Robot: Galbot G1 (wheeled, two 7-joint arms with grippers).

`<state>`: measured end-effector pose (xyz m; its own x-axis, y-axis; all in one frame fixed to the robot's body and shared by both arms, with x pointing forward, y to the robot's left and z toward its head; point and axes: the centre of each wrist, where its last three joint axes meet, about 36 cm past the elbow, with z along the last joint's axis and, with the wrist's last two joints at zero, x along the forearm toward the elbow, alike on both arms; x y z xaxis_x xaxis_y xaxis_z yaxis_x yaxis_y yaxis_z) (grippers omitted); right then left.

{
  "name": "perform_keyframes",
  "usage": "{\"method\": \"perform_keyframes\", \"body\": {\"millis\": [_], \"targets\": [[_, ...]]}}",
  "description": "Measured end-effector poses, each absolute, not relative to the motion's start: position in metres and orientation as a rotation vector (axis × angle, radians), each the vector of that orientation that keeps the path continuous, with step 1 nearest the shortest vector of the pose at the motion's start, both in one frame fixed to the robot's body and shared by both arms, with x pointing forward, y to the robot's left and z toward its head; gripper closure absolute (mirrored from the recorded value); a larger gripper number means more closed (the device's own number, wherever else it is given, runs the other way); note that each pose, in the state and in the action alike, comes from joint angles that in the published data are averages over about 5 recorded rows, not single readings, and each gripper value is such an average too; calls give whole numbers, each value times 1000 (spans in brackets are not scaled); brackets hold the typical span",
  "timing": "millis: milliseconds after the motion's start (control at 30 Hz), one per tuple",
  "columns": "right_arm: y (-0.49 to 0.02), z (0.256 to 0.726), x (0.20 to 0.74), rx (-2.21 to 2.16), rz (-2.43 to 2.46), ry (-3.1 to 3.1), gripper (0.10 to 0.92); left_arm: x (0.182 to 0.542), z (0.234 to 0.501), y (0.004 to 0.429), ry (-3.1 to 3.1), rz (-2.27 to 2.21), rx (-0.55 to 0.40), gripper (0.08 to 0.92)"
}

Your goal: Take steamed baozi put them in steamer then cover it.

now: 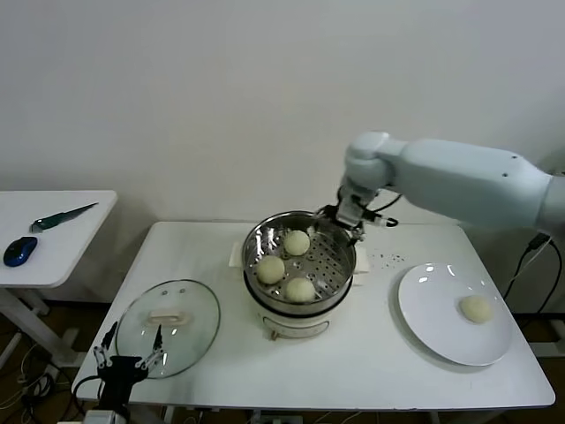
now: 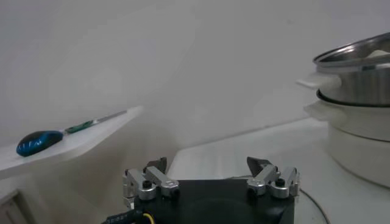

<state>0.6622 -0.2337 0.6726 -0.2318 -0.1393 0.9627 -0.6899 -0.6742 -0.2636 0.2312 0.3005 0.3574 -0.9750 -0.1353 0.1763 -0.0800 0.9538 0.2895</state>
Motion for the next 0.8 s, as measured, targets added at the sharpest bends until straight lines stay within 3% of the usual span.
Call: {"method": "perform_keyframes", "body": {"millis": [367,800], "targets": [[-403,611,642,1367,1448,-1326,200,233,354,303,-2907,-422,157,177],[-515,525,613,1192,1233,-1348,200,232,355,304,-2895,-427,171,177]]}}
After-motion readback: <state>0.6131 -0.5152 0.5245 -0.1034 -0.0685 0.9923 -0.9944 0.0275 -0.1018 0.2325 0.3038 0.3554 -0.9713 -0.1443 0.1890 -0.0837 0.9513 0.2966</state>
